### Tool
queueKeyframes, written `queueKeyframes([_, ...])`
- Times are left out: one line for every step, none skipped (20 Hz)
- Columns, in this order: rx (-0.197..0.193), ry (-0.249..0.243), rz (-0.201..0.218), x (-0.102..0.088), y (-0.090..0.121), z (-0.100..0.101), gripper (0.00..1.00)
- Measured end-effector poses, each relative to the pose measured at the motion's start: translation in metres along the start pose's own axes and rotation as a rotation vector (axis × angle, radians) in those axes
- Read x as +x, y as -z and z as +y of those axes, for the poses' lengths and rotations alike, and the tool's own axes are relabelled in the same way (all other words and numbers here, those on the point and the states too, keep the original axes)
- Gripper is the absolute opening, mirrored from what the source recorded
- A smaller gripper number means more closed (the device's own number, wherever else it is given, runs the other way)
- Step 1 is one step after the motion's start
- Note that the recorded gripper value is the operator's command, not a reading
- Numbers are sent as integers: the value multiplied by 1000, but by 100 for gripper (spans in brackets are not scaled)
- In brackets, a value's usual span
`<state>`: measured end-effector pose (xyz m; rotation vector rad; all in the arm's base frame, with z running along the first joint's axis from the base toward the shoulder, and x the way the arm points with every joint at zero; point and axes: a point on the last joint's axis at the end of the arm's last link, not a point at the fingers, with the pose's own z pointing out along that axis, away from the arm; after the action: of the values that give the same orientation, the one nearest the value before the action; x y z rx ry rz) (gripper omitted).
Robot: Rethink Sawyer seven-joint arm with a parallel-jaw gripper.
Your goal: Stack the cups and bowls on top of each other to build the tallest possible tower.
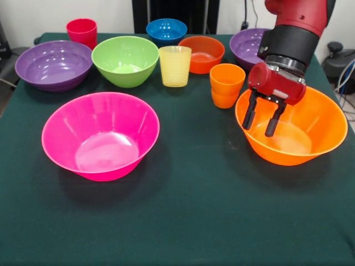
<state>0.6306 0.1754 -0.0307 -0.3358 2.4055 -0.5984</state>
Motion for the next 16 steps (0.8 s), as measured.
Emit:
queueKeyframes([20, 3, -27, -5, -1, -4, 100])
queueKeyframes([42, 6, -60, -10, -3, -8, 100])
queueKeyframes([49, 6, -69, -12, -4, -10, 100])
queueKeyframes([73, 7, -101, -18, -7, -15, 100])
queueKeyframes([89, 8, -122, -21, -9, -18, 100])
queueKeyframes([98, 7, -132, -23, -11, -20, 100])
queueKeyframes([108, 7, -143, -24, -13, -22, 100])
queueKeyframes([118, 8, -154, -26, -14, -24, 100])
queueKeyframes([135, 10, -169, -27, -18, -27, 100])
queueKeyframes([148, 15, -177, -28, -21, -30, 100])
queueKeyframes([156, 25, -180, -27, -24, -32, 100])
queueKeyframes([160, 32, -180, -27, -25, -33, 100])
queueKeyframes([166, 42, -181, -25, -27, -34, 100])
queueKeyframes([172, 52, -182, -24, -29, -35, 100])
queueKeyframes([179, 67, -182, -22, -32, -36, 100])
queueKeyframes([181, 74, -182, -20, -34, -36, 100])
